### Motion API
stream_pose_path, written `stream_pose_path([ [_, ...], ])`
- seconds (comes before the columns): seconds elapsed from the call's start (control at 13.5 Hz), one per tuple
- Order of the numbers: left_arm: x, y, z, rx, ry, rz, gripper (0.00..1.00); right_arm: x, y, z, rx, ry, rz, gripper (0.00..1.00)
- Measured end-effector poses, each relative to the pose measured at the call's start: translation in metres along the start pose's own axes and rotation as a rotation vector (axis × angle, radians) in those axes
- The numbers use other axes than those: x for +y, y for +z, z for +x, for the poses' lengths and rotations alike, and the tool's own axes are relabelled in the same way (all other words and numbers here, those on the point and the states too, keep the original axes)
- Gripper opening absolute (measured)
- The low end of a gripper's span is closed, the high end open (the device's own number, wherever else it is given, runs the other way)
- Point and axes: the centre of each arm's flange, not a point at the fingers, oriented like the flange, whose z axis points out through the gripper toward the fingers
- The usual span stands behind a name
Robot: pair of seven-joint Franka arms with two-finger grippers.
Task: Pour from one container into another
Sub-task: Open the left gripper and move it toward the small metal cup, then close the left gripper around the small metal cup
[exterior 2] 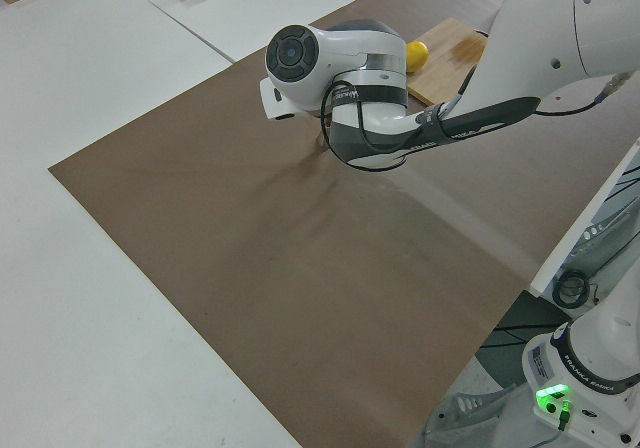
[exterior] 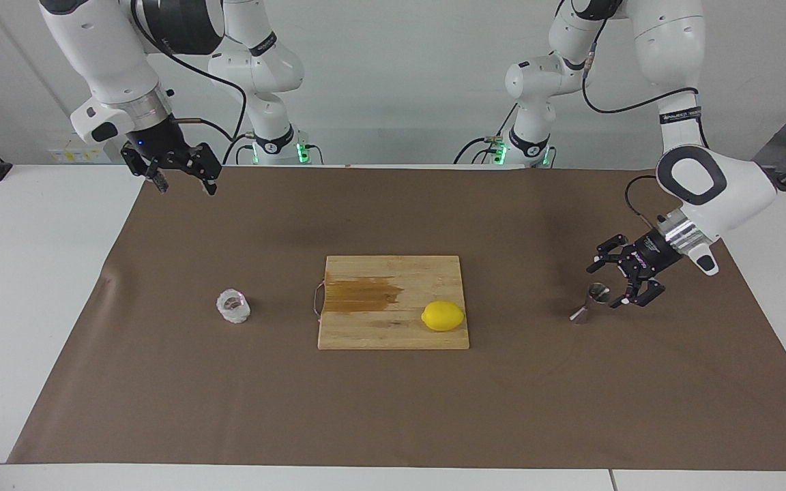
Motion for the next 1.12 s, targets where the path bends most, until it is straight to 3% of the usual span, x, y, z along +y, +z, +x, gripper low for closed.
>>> stream_pose_path([
  [1.12, -0.003, 0.016, -0.01, -0.003, -0.015, -0.03, 1.0, 0.0, 0.0, 0.0, 0.0, 0.0, 0.0, 1.0],
])
